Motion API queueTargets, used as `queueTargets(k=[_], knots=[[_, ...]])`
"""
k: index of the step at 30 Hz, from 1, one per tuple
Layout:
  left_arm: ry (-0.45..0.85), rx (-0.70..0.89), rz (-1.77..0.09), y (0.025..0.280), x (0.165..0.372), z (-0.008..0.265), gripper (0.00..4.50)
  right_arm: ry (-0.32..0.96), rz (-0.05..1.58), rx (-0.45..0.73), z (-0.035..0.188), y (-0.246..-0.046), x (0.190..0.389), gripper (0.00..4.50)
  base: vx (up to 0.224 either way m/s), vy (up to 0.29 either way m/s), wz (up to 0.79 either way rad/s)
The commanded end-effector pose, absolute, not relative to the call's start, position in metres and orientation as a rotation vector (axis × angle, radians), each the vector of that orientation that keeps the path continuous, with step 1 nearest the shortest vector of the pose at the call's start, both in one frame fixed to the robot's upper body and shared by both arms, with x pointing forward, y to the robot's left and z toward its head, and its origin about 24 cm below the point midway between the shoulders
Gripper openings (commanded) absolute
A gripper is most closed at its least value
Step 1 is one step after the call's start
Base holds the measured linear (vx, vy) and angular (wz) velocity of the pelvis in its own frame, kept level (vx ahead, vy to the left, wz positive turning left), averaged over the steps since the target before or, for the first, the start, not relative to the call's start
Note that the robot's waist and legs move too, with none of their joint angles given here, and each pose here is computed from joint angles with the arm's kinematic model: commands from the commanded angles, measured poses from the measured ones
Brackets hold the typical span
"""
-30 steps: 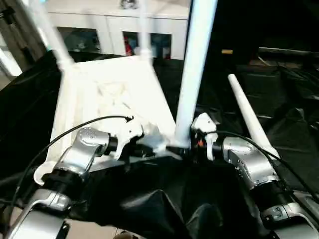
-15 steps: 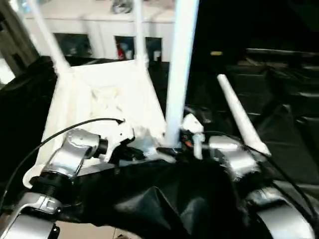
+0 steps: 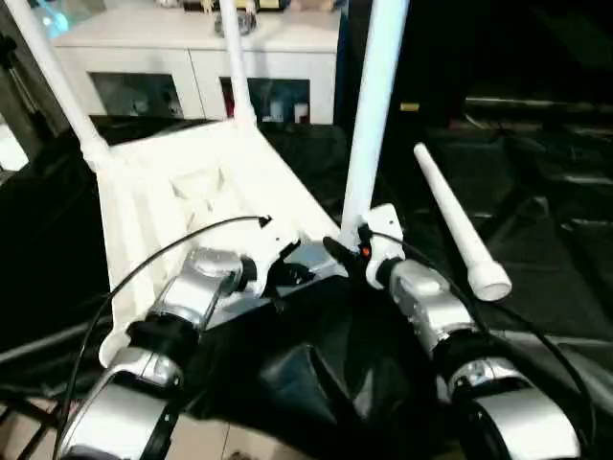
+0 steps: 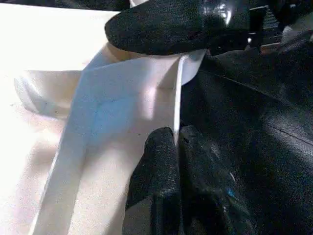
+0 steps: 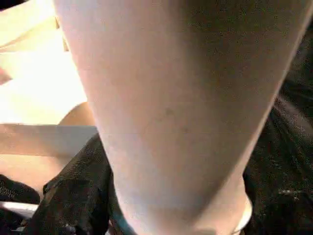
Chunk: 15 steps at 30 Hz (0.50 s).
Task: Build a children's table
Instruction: Rotate leg to tighten
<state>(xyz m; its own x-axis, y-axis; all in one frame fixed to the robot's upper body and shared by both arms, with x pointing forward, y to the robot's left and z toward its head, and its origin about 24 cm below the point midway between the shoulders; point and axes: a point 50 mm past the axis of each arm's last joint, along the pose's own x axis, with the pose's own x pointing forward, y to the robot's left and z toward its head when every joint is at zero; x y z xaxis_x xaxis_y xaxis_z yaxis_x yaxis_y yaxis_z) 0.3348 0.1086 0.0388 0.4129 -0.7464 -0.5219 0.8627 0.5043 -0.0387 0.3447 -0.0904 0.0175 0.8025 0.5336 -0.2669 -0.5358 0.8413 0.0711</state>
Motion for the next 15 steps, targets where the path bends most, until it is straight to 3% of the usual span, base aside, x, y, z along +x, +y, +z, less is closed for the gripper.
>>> queueTargets(k=[1, 6, 15], knots=[[0.373, 0.266, -1.056, 0.084, 0.345, 0.065, 0.0, 0.345, 0.81, 0.024, 0.008, -0.04, 0.324, 3.57, 0.052, -0.094, -0.03], [0.365, 0.281, -1.101, 0.092, 0.341, 0.064, 0.0, 0.298, 0.879, -0.036, 0.018, -0.05, 0.324, 3.7, 0.055, -0.023, -0.17], [0.374, 0.307, -1.193, 0.111, 0.33, 0.061, 0.0, 0.233, 0.98, -0.107, 0.035, -0.087, 0.319, 3.7, 0.006, -0.001, 0.0]])
